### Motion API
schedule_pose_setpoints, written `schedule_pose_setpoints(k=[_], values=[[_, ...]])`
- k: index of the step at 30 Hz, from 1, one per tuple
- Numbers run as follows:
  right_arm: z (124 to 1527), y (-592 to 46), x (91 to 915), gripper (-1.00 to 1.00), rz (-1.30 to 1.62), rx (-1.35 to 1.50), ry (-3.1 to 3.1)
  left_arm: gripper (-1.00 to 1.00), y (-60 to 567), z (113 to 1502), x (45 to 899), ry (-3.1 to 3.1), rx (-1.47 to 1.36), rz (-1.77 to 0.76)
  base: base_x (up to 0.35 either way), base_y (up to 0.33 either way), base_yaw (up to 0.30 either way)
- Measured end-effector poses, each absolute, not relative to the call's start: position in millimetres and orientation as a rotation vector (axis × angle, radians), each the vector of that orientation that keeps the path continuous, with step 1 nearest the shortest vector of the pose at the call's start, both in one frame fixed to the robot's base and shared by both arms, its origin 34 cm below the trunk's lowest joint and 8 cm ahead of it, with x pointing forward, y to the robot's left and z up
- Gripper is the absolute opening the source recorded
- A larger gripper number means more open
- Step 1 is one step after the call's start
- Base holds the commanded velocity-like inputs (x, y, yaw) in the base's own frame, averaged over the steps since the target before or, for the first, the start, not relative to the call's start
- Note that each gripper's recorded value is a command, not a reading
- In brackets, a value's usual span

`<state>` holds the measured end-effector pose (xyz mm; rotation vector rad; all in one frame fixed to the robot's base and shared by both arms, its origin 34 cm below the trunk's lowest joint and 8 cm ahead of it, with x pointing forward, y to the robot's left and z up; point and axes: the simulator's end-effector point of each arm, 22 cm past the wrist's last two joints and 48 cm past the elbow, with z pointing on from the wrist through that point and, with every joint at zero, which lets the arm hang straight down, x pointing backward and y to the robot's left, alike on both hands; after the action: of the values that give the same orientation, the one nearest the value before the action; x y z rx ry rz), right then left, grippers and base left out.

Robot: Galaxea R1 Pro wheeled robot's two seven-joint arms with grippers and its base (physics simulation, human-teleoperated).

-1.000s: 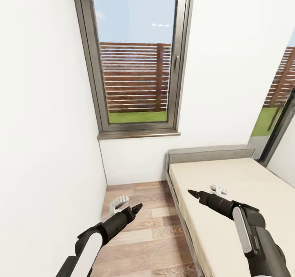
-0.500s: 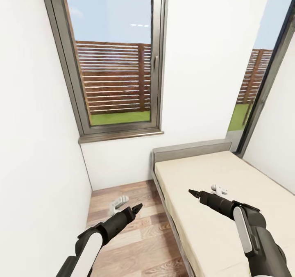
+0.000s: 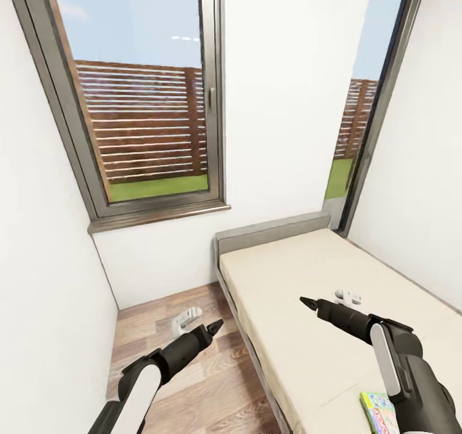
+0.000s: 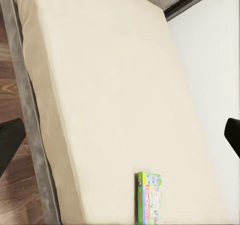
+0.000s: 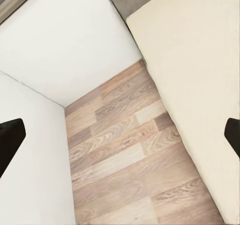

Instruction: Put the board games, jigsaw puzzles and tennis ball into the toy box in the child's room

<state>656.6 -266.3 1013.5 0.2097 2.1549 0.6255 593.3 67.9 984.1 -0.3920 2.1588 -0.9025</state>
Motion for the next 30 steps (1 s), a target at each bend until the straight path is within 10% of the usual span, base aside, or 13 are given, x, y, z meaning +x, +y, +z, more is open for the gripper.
schedule_pose_setpoints(k=[30], values=[[1025.2, -332.4, 663.8, 1.00, 0.528, 0.280, 2.181, 1.00, 100.4, 926.6, 606.8, 2.266, -0.552, -0.835, 0.000, 0.000, -0.179]])
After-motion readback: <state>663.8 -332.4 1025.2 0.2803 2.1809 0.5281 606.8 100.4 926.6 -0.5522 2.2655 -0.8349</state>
